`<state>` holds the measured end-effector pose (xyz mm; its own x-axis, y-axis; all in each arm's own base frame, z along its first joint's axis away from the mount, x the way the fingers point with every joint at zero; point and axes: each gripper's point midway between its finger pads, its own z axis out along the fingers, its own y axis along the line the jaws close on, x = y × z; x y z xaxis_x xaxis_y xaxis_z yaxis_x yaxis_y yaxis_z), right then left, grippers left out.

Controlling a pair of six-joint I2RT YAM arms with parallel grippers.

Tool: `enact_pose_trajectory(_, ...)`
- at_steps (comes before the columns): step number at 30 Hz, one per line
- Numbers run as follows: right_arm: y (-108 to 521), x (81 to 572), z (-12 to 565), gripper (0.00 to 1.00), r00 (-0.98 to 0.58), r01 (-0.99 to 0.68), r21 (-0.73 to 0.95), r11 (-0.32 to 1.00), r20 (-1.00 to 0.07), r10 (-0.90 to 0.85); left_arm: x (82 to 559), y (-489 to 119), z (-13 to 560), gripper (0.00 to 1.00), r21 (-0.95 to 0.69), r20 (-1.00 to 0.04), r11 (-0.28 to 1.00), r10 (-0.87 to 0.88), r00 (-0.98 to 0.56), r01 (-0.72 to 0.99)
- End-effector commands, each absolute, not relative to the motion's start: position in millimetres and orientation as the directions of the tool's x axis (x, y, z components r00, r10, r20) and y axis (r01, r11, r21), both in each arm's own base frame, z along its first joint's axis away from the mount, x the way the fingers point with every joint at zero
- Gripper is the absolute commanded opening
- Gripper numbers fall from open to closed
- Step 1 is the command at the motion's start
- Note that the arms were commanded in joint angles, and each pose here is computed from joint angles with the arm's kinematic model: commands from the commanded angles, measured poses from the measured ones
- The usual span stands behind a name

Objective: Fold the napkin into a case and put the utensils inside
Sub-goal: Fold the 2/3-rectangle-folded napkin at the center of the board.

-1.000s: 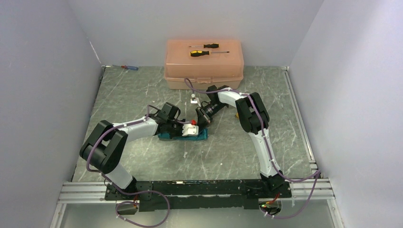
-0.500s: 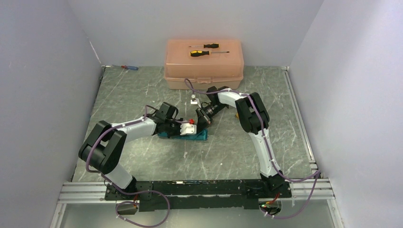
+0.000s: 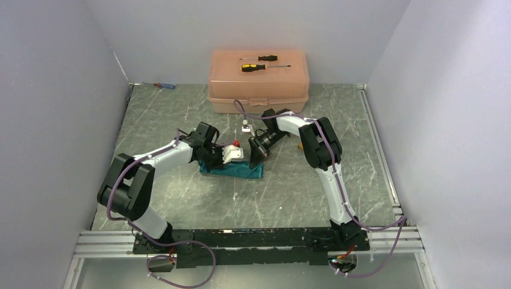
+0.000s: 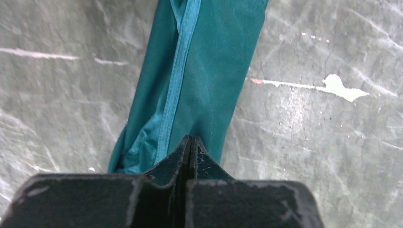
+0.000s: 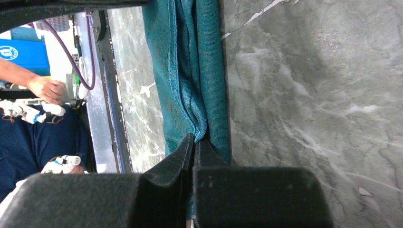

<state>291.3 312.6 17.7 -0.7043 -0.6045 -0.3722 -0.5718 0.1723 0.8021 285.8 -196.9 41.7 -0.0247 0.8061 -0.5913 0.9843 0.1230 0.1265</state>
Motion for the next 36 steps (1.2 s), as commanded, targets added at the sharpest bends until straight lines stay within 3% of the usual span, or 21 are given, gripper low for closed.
enact_pose_trajectory(1, 303.0, 307.1, 16.4, 0.00, -0.655, -0.664, 0.719, 0.205, -0.427, -0.623, 271.6, -181.3, 44.9, 0.03, 0.083, -0.575, 0.140, 0.816, -0.067, 0.987)
enact_pose_trajectory(11, 304.1, 306.9, 20.5, 0.00, -0.659, -0.665, 0.717, 0.209, -0.433, -0.615, 285.8, -172.2, 30.3, 0.03, 0.177, -0.547, 0.155, 0.836, -0.034, 0.972)
enact_pose_trajectory(18, 309.0, 317.7, 40.9, 0.12, -0.652, -0.704, 0.675, 0.219, -0.494, -0.575, 285.7, -157.5, 9.0, 0.03, 0.213, -0.493, 0.166, 0.869, -0.041, 0.963)
enact_pose_trajectory(23, 309.5, 335.5, 64.3, 0.28, -0.636, -0.753, 0.598, 0.275, -0.556, -0.535, 282.6, -157.2, 8.9, 0.03, 0.193, -0.496, 0.185, 0.866, -0.067, 0.964)
enact_pose_trajectory(25, 307.9, 343.3, 74.7, 0.43, -0.636, -0.763, 0.566, 0.311, -0.574, -0.516, 280.4, -157.2, 8.7, 0.03, 0.183, -0.498, 0.189, 0.864, -0.074, 0.965)
enact_pose_trajectory(26, 306.8, 345.7, 78.9, 0.87, -0.634, -0.767, 0.553, 0.324, -0.580, -0.511, 279.5, -157.3, 8.6, 0.03, 0.179, -0.499, 0.190, 0.863, -0.078, 0.965)
enact_pose_trajectory(27, 305.8, 348.6, 82.9, 0.98, -0.632, -0.772, 0.536, 0.341, -0.589, -0.503, 278.6, -156.9, 8.3, 0.03, 0.176, -0.498, 0.191, 0.864, -0.080, 0.966)
enact_pose_trajectory(33, 298.5, 371.6, 110.2, 1.00, -0.637, -0.752, 0.422, 0.507, -0.662, -0.394, 276.1, -157.1, 9.9, 0.03, 0.167, -0.501, 0.200, 0.861, -0.092, 0.965)
enact_pose_trajectory(36, 284.2, 384.8, 131.4, 1.00, -0.581, -0.695, 0.287, 0.659, -0.764, -0.280, 275.5, -157.3, 10.8, 0.03, 0.159, -0.504, 0.215, 0.857, -0.108, 0.964)
